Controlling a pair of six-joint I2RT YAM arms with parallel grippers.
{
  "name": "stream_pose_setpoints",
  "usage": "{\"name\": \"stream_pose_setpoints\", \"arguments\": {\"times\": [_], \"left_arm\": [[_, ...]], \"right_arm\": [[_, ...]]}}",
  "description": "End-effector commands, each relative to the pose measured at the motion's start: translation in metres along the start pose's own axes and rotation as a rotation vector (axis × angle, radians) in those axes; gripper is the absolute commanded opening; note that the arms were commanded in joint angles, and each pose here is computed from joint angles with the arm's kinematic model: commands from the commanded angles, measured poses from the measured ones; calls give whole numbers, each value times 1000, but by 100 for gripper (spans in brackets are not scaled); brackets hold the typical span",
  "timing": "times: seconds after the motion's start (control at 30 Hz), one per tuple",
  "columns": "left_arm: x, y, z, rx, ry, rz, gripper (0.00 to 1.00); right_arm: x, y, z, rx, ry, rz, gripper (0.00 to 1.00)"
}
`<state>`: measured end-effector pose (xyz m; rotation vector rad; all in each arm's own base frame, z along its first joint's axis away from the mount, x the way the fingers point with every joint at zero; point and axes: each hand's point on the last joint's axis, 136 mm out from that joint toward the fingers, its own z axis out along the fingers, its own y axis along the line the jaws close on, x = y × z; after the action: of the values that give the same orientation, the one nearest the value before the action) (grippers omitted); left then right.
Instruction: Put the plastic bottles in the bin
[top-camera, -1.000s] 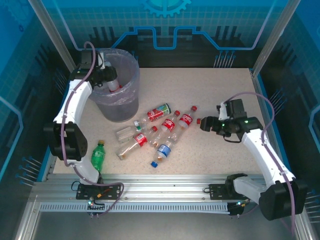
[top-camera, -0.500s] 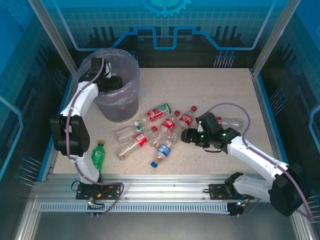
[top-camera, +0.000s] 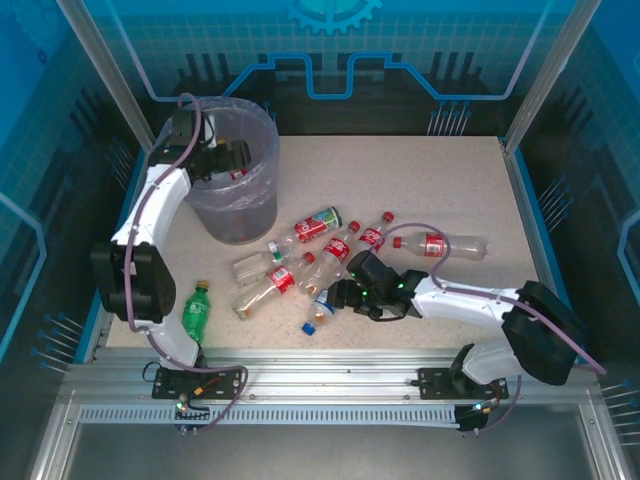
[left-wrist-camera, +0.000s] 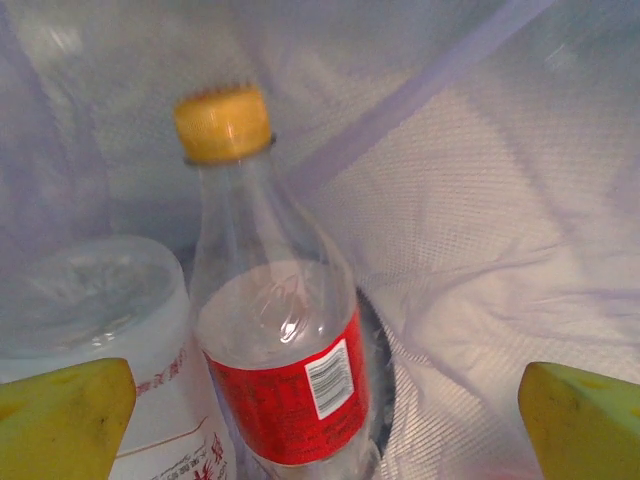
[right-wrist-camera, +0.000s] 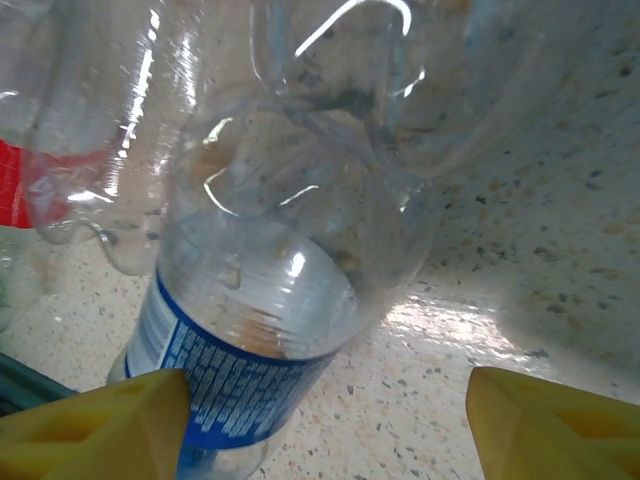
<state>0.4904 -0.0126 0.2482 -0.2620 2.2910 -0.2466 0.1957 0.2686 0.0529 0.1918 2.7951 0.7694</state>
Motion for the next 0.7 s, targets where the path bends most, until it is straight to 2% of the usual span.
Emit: {"name": "stream_pose_setpoints", "arguments": {"times": [0.0, 0.1, 0.23, 0.47, 0.67], "left_arm": [[-52, -19, -72, 25, -198, 46, 99], [-60, -23, -106, 33, -257, 46, 99], [-49, -28, -143, 45, -283, 39, 99], [6, -49, -168, 121, -246, 42, 99], [36, -68, -180, 192, -200, 37, 99]], "right_arm": [[-10, 21, 7, -47, -39, 12, 75], [-10, 22, 15, -44, -33, 11, 75], [-11, 17, 26, -26, -33, 16, 75], [-17, 15, 41, 9, -30, 10, 72], [-27, 12, 28, 28, -78, 5, 65]]}}
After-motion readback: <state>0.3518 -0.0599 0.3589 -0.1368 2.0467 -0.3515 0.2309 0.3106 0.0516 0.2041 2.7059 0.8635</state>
